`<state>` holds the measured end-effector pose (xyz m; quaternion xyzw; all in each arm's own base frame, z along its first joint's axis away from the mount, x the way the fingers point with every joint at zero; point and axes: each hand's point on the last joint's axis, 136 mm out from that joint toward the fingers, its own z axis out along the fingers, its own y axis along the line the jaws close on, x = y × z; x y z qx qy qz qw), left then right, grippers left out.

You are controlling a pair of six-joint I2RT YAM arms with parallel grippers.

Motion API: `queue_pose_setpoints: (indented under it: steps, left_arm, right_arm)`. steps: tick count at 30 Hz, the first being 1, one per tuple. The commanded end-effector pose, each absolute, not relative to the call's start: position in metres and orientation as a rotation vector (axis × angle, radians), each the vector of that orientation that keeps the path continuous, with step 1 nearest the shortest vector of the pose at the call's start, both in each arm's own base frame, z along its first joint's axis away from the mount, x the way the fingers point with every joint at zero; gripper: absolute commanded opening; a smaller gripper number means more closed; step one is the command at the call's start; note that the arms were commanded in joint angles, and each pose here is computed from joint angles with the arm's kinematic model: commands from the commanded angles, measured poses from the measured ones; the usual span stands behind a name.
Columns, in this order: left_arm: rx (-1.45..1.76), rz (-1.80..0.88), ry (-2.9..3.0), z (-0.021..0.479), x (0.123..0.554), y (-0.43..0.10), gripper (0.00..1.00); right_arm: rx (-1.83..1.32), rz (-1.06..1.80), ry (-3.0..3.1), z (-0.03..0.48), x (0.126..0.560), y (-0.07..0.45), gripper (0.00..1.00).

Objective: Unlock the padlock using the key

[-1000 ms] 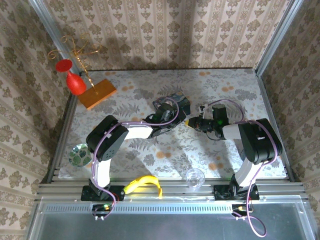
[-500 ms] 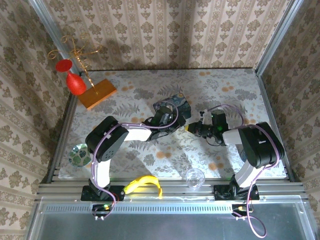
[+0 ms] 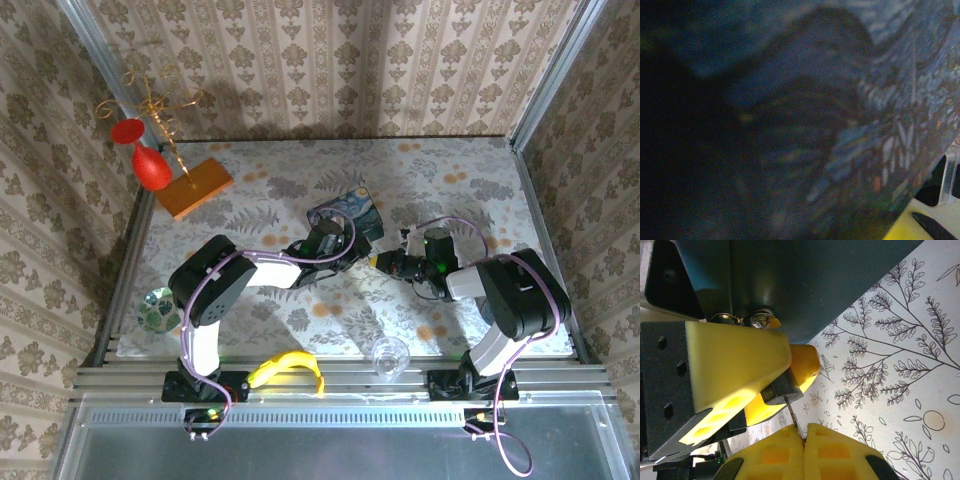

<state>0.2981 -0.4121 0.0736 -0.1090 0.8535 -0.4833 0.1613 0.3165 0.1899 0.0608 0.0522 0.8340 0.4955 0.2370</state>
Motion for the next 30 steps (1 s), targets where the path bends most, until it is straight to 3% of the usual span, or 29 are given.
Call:
queue_pose_setpoints:
  steps: [1, 9, 15, 24, 30]
  left_arm:
    - [-0.116, -1.606, 2.565, 0.089, 0.234, -0.447, 0.00]
    - [-0.138, -1.583, 2.587, 0.086, 0.235, -0.444, 0.00]
    - [-0.115, -1.570, 2.604, 0.088, 0.233, -0.446, 0.00]
    - [-0.078, -1.577, 2.601, 0.093, 0.232, -0.453, 0.00]
    - [-0.062, -1.598, 2.589, 0.096, 0.231, -0.455, 0.00]
  right_arm:
    - [0.185, 1.253, 2.113, 0.088, 0.359, 0.177, 0.00]
    - [0.162, 1.255, 2.098, 0.101, 0.373, 0.181, 0.00]
    - [0.110, 1.095, 2.168, 0.095, 0.369, 0.174, 0.00]
    - [0.185, 1.215, 2.128, 0.106, 0.383, 0.182, 0.00]
    - [0.042, 1.431, 2.032, 0.131, 0.389, 0.206, 0.00]
